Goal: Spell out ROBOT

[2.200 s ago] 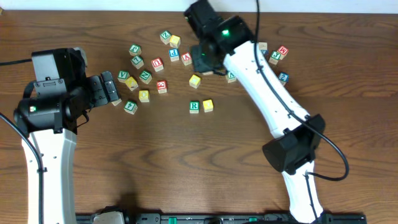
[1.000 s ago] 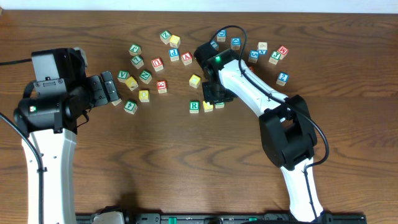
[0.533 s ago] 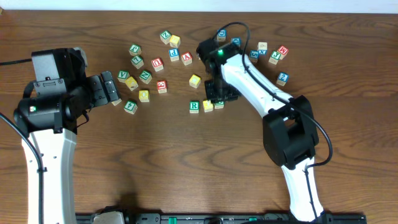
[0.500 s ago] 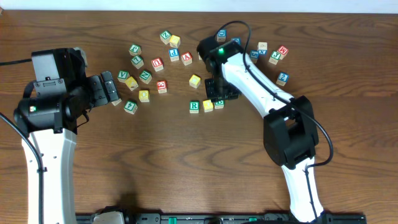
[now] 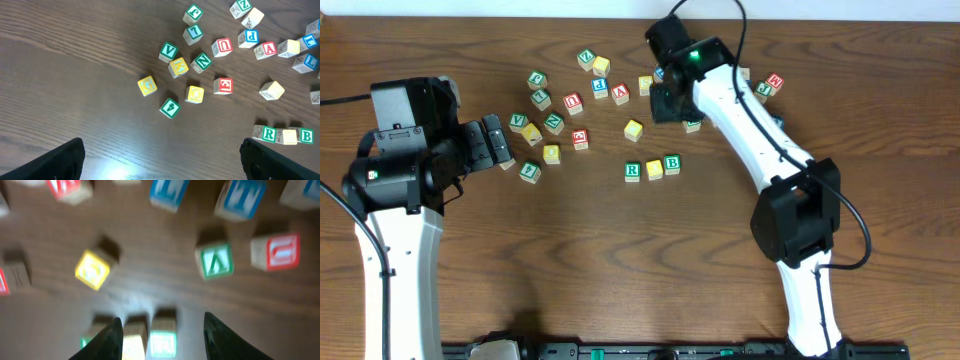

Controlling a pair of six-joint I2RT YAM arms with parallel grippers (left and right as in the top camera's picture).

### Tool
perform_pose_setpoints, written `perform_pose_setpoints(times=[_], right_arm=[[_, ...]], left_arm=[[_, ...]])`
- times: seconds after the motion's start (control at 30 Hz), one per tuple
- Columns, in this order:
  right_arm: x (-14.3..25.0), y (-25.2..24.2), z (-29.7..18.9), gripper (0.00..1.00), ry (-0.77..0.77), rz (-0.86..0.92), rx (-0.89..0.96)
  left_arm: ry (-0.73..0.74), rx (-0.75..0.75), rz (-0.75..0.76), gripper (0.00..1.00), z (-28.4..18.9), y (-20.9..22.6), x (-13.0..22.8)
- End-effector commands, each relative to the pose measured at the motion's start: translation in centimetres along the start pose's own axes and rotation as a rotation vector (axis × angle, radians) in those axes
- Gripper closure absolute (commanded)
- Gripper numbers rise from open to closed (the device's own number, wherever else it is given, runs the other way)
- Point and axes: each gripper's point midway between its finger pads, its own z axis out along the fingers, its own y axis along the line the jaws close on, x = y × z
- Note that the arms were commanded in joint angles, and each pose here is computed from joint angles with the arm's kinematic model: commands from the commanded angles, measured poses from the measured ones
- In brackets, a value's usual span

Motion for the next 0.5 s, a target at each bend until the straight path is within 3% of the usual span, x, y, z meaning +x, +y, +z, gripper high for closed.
perform_pose_setpoints(times=[0.0,0.47], right_arm=[[-2.2,-0.9,-0.6,0.53,-0.069,0.019,-0.005],[-6.7,-3.2,0.4,0.5,-0.25,0.12,0.063]], left_arm=[[-0.022,-0.006,-0.012,0.02,-0.5,0.1,-0.8],[-0.022,-0.006,-0.012,0.02,-0.5,0.1,-0.8]])
